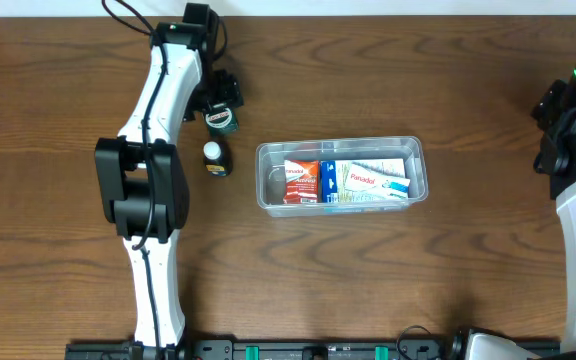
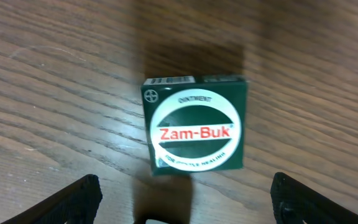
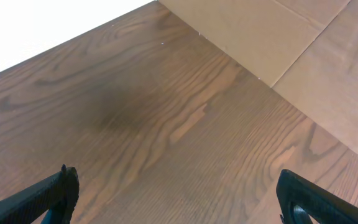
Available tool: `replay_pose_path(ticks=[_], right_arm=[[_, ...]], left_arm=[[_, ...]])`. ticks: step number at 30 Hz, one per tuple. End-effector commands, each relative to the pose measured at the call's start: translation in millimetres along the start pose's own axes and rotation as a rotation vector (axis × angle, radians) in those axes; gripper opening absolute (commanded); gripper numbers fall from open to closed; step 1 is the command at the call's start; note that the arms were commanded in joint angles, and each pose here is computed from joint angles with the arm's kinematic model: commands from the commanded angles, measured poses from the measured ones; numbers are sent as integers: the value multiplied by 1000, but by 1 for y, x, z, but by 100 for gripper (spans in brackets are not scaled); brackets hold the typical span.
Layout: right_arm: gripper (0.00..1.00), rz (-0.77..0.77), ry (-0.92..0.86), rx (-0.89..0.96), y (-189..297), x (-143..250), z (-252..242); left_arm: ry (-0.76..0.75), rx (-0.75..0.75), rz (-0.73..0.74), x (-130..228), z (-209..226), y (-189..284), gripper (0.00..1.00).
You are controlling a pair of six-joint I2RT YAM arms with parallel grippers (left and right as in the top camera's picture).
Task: Pack container
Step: 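Move the left gripper to the green Zam-Buk box and grasp it, then lift the green box and carry it over the container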
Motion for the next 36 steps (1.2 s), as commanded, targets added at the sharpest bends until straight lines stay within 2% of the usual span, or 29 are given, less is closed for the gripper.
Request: replay_pose_path(ticks=[1,16,29,36], right_arm=[[99,2,-14,20,-2,0,-3],[99,2,-14,20,-2,0,-3],[99,2,-14,20,-2,0,-3],[99,2,-14,20,-2,0,-3]], left_arm=[[-4,11,9,-3,5,-1,88],[-13,-2,34,-5,2,-30,88],[-33,20,-6,-8,-10,-32,88],[-41,4,30,-3,-12,-48,88]])
Point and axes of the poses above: each gripper's point midway between its finger pads, its own y axis back along the fingers, its own z axis along the line the jaws close on, x = y × z, the point moved 8 cm from there along y, back along the fingers, and after that the axes turned 4 degrees about y, right-handed, at the moved point
